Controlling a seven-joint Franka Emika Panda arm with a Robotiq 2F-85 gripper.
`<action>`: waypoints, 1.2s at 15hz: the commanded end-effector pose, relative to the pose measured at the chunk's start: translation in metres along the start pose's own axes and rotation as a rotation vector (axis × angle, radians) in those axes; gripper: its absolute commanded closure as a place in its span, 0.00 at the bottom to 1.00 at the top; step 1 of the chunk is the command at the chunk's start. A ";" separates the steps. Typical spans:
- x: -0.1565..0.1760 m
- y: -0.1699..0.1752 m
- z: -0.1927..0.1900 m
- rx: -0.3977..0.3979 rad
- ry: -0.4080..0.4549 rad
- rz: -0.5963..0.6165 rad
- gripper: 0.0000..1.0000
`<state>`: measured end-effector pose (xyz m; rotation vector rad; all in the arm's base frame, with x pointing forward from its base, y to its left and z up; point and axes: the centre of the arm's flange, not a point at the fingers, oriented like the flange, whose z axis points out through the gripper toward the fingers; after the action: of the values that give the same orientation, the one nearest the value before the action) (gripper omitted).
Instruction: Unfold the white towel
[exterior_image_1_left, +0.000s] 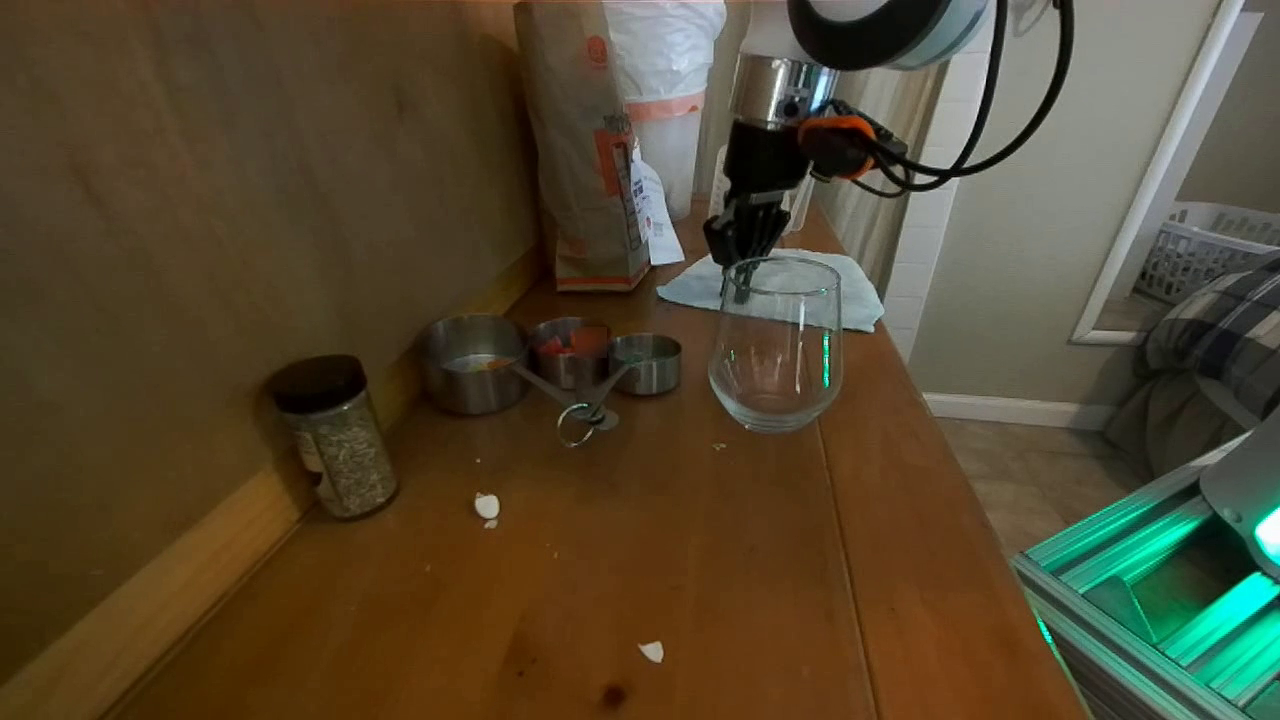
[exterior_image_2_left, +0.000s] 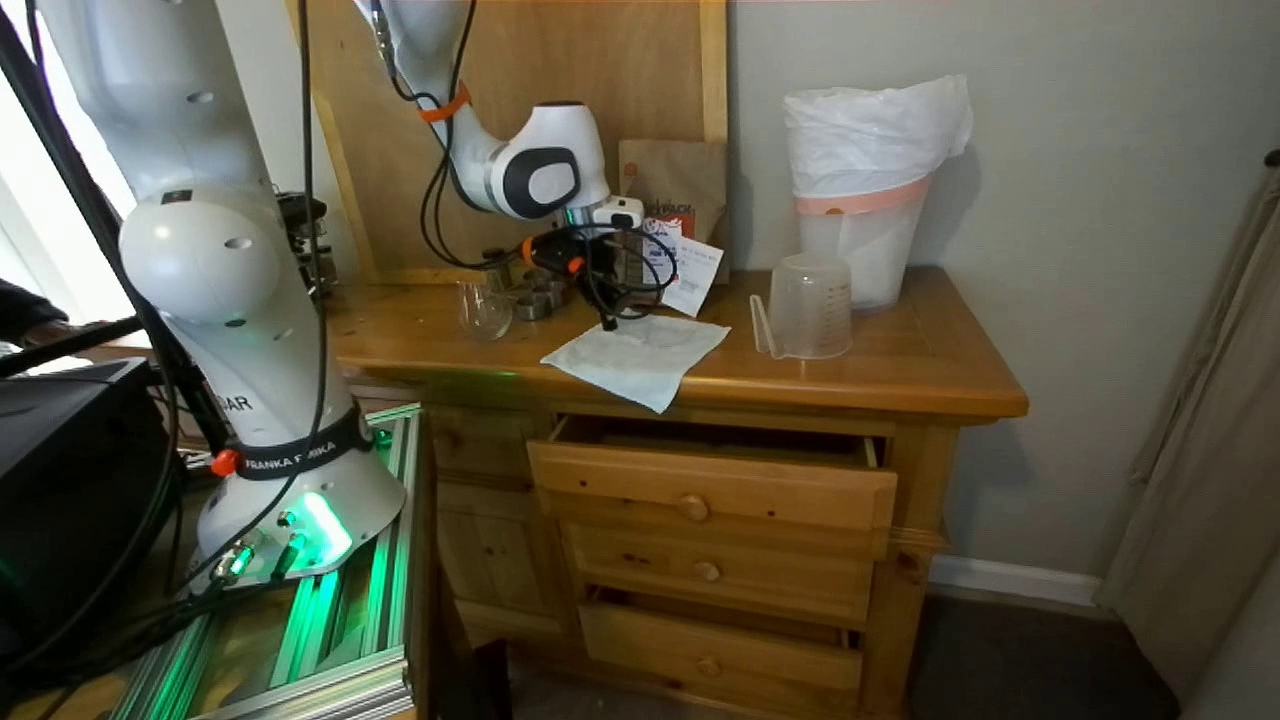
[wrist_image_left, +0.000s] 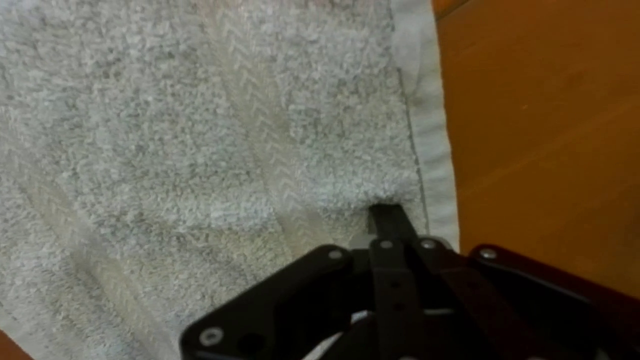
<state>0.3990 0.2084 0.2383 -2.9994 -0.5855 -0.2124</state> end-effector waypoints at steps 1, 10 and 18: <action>-0.001 -0.006 0.008 0.024 -0.014 -0.039 0.99; -0.004 -0.027 0.008 0.064 -0.029 -0.120 1.00; -0.002 -0.035 0.010 0.071 -0.026 -0.165 1.00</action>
<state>0.3840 0.2374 0.2375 -2.9136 -0.8046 -0.1970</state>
